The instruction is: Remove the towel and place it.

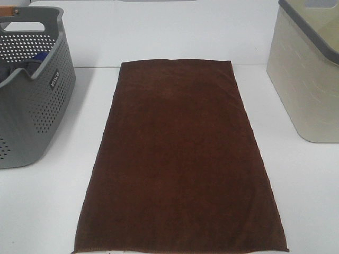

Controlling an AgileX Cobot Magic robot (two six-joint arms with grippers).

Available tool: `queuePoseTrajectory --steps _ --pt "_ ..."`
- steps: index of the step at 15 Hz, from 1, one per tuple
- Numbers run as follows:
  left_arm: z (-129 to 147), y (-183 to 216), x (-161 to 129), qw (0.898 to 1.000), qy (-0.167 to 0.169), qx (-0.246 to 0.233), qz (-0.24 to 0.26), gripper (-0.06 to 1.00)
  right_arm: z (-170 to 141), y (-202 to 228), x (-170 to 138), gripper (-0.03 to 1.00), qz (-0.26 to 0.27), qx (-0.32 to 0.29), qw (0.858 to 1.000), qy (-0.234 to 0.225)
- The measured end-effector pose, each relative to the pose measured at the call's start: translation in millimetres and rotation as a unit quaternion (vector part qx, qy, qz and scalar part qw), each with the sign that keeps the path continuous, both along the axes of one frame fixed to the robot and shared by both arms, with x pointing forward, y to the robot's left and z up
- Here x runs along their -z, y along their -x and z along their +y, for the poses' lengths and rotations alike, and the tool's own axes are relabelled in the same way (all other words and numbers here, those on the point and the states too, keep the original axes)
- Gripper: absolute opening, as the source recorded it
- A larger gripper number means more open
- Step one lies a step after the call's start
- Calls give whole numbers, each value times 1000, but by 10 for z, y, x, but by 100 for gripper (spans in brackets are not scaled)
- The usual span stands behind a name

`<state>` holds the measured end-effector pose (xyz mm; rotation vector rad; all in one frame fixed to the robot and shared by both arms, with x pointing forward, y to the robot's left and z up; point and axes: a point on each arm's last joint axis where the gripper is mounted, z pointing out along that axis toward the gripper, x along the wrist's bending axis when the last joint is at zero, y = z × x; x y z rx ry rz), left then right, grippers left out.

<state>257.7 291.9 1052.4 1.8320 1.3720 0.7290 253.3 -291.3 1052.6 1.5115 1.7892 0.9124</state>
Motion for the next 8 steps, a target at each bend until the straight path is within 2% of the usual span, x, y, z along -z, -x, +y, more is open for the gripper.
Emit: queuePoseTrajectory --steps 4,8 --pt "37 189 -13 994 5 -93 -64 52 -5 193 -6 63 -63 24 998 -3" --pt "37 242 -12 992 7 -92 -81 52 -2 215 -5 63 -70 23 997 -5"
